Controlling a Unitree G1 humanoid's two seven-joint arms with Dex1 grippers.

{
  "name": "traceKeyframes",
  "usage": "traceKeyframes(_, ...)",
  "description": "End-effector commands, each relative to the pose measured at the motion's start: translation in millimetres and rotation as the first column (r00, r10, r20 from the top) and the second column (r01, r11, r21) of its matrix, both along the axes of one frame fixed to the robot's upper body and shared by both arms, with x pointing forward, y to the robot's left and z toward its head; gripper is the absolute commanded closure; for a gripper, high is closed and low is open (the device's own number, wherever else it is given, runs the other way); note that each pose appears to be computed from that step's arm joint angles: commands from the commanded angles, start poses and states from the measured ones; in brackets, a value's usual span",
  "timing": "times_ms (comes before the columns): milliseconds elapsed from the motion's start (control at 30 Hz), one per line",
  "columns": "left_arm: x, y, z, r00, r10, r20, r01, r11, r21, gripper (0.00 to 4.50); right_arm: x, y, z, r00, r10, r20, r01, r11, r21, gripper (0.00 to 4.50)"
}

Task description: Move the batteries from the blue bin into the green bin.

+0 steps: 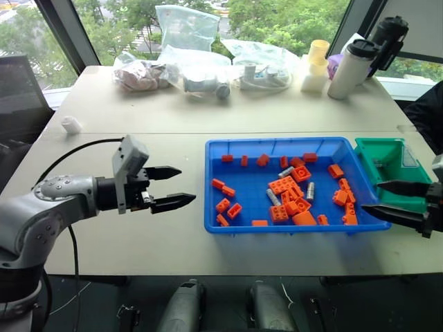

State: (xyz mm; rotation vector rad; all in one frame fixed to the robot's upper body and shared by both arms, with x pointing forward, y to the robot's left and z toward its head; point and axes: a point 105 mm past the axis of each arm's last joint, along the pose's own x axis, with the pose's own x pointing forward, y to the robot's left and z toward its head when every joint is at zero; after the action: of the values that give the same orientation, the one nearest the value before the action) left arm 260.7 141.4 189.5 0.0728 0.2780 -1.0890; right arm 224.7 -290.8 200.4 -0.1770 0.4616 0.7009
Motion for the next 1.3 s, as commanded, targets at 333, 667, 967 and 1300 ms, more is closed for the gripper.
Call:
traceKeyframes(333, 0, 3, 5, 0.999, 0.000, 0.044, -0.001, 1.000, 0.030, 0.00, 4, 15, 2, 0.999, 0.026, 0.026, -0.027, 0.999, 0.020, 0.03)
traceKeyframes(667, 5, 3, 4, 0.998, 0.010, 0.067, -0.014, 0.998, 0.060, 0.00, 11, 9, 1, 0.999, -0.041, -0.011, 0.041, 0.999, 0.024, 0.03)
traceKeyframes(967, 11, 12, 3, 0.998, -0.001, 0.068, -0.006, 0.994, 0.106, 0.00, 41, 28, 3, 0.993, -0.102, -0.060, 0.107, 0.990, 0.093, 0.03)
traceKeyframes(1300, 12, 2, 26, 0.968, -0.235, 0.089, 0.208, 0.947, 0.244, 0.00, 70, 126, -2, 0.985, 0.123, -0.121, -0.109, 0.987, 0.117, 0.03)
